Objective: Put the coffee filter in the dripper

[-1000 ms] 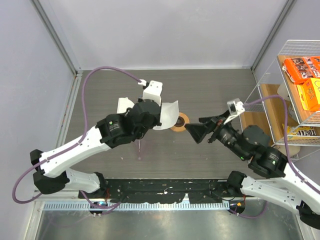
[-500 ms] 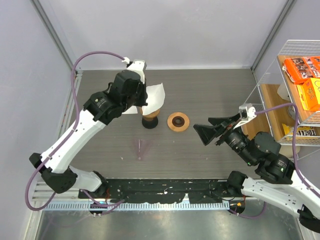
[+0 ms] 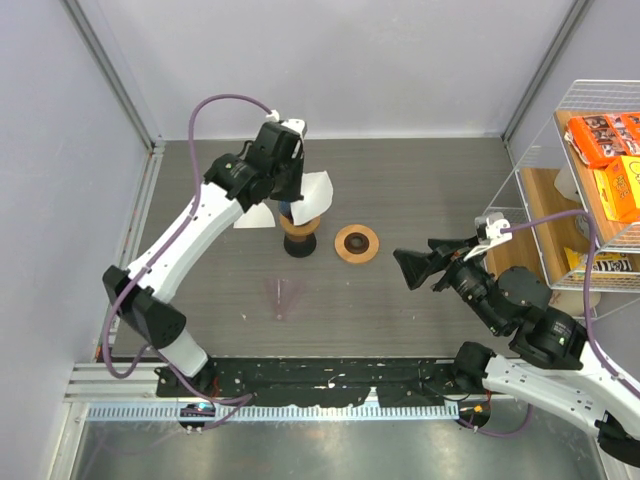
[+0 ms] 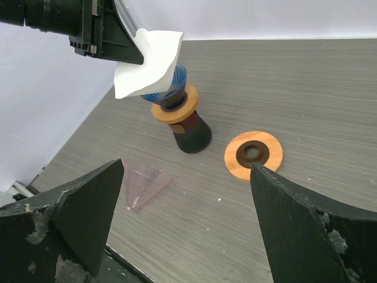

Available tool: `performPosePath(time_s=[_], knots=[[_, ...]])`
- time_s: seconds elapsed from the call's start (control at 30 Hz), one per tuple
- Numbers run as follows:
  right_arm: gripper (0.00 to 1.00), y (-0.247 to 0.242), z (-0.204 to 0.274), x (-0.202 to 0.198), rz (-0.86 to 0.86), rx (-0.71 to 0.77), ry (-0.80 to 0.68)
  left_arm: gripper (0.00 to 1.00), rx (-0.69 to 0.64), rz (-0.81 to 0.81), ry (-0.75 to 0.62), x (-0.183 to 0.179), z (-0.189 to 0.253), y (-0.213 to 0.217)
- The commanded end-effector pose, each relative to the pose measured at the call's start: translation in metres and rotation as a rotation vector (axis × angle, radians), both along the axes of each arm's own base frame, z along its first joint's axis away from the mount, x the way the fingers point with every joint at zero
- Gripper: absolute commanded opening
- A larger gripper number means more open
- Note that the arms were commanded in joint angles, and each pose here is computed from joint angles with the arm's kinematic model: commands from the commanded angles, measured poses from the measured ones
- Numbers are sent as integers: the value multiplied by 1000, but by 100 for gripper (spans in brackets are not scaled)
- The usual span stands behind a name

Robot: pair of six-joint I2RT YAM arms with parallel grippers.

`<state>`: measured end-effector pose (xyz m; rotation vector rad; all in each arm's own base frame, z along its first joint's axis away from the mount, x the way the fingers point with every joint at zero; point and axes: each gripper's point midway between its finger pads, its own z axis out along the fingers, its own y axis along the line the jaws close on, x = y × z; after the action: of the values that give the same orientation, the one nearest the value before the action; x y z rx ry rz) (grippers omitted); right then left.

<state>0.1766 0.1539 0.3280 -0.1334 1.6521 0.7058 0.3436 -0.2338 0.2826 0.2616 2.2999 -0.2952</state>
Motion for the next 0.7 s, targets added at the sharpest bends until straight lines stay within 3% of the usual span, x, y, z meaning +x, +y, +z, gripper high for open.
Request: performPosePath(time_s=[0.0, 0.67], knots=[[95, -10, -3, 8, -64, -47, -12, 0, 5, 5, 34, 12, 2, 6], [95, -14, -12, 16, -109, -108, -13, 0, 69, 59, 152, 37, -47, 16]])
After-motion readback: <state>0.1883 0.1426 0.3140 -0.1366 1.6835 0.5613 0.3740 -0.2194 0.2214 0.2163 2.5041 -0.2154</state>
